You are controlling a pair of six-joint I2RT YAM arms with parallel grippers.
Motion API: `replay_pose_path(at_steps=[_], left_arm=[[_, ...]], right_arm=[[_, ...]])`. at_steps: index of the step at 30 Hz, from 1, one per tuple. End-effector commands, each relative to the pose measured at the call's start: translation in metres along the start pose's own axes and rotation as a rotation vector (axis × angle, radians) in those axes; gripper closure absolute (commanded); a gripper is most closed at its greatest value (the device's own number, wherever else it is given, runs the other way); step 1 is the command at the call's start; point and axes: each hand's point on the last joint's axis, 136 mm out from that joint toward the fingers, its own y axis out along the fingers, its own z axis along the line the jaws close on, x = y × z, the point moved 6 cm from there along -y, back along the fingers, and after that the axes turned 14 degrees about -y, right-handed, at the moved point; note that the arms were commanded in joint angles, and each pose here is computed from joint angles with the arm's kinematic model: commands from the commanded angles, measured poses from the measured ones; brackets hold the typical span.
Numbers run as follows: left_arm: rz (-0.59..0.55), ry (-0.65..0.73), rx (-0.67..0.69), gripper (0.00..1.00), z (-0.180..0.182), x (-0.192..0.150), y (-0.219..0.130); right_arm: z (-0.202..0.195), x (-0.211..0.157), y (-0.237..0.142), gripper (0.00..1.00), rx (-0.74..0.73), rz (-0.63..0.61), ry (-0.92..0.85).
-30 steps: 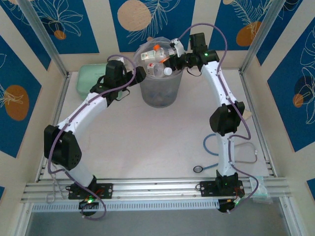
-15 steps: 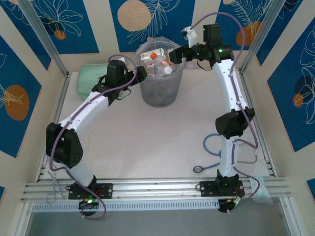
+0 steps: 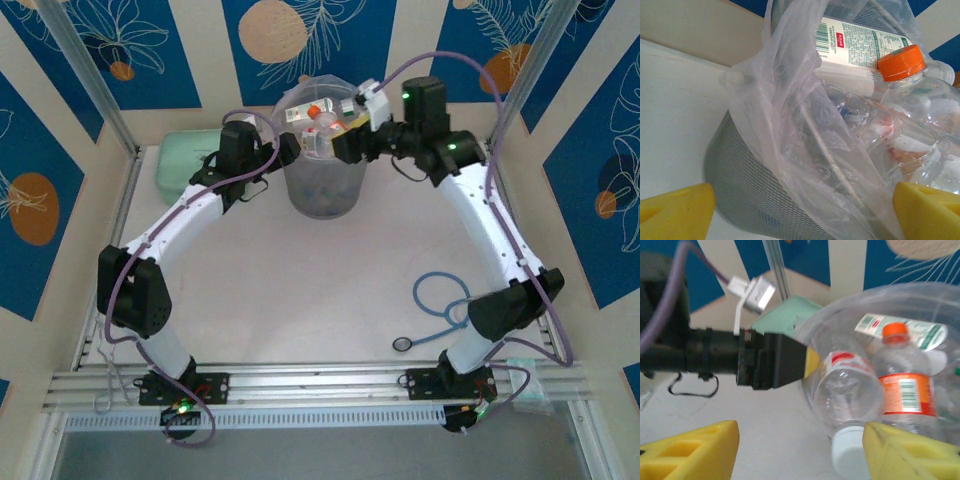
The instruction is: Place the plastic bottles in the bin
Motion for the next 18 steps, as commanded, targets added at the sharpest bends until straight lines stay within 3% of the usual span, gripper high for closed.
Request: replay_pose_path(at_steps=[1,7,16,18], left_arm=[[-0.005,-0.019,-0.022,0.08,-0.005,0.006,0.005],[-0.01,-0.019,-0.019,0.09,-0.005,0.007,0.004],[-0.014,-0.01,-0.023,0.08,-0.009,0.009,-0.001],[-0.018,-0.006,-0.031,0.08,-0.011,0.011,-0.005]], right_arm=[[-0.01,-0.018,0.029,0.39,-0.1,0.09,-0.056],[-0.04,-0.039,0.05,0.61,-0.146,0.113,0.015],[-0.05,-0.043,0.062,0.58,-0.119,0.106,0.029],[-0.051,-0.037,0.057,0.54,-0.11,0.097,0.035]])
